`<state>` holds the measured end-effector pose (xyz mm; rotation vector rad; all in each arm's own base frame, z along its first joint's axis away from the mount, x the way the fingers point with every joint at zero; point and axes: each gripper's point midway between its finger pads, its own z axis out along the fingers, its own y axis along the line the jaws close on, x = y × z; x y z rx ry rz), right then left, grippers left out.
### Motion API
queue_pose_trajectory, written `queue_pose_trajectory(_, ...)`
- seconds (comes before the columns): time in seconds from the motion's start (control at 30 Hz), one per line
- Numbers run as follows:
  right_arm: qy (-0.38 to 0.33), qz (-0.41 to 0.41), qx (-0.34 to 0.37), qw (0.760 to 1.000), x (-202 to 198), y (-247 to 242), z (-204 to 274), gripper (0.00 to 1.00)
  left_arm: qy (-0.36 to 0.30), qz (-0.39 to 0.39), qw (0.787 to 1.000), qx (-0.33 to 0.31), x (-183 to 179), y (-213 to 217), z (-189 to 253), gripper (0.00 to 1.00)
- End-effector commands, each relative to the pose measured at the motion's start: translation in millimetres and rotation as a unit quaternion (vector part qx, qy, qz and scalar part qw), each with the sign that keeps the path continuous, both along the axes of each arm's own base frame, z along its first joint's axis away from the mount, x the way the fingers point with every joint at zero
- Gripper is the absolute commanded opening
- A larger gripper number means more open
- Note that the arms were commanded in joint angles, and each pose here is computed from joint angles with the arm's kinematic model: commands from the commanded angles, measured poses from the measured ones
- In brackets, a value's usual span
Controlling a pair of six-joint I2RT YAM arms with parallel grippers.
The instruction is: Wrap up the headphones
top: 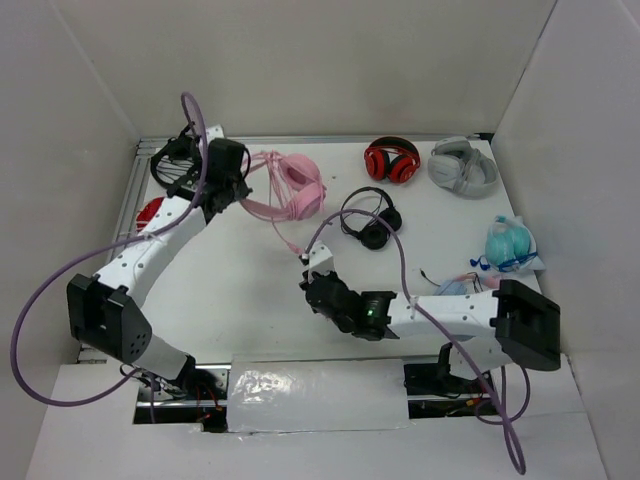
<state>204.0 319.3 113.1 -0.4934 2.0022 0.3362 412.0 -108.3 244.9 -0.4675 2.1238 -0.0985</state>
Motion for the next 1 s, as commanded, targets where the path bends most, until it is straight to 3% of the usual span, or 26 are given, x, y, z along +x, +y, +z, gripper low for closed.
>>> queue_pose_trajectory(0.0, -0.067, 0.082, -0.023, 0.994, 8, 5, 47, 0.0, -0.038, 0.019, 0.998, -0.054, -11, -6, 4, 0.0)
queue_pose_trajectory(0.03, -0.073, 0.139, -0.016, 0.987, 6, 16, 65, 0.0, -0.024, 0.011, 0.998, -0.061, -18, -9, -9, 0.0)
queue_pose_trajectory(0.13, -0.108, 0.19, -0.05, 0.975, 9, 20, 91, 0.0, -0.015, -0.005, 0.998, -0.062, -23, -15, -18, 0.0)
queue_pose_trajectory(0.27, -0.157, 0.143, -0.128, 0.969, 38, -4, 113, 0.0, -0.012, -0.028, 0.998, -0.054, -29, -16, -23, 0.0)
queue_pose_trajectory(0.47, -0.19, 0.132, -0.197, 0.953, 63, -31, 125, 0.0, -0.028, -0.063, 0.996, -0.051, -35, -18, -20, 0.0)
queue_pose_trajectory(0.57, -0.211, 0.159, -0.247, 0.932, 65, -43, 122, 0.0, -0.04, -0.084, 0.993, -0.07, -35, -17, -15, 0.0)
queue_pose_trajectory(0.83, -0.166, 0.14, -0.203, 0.955, 41, -66, 90, 0.0, -0.04, -0.033, 0.992, -0.117, -1, 31, 12, 0.0)
queue_pose_trajectory(0.97, -0.172, 0.116, -0.189, 0.96, 42, -70, 82, 0.0, -0.035, -0.05, 0.989, -0.132, 0, 25, 12, 0.0)
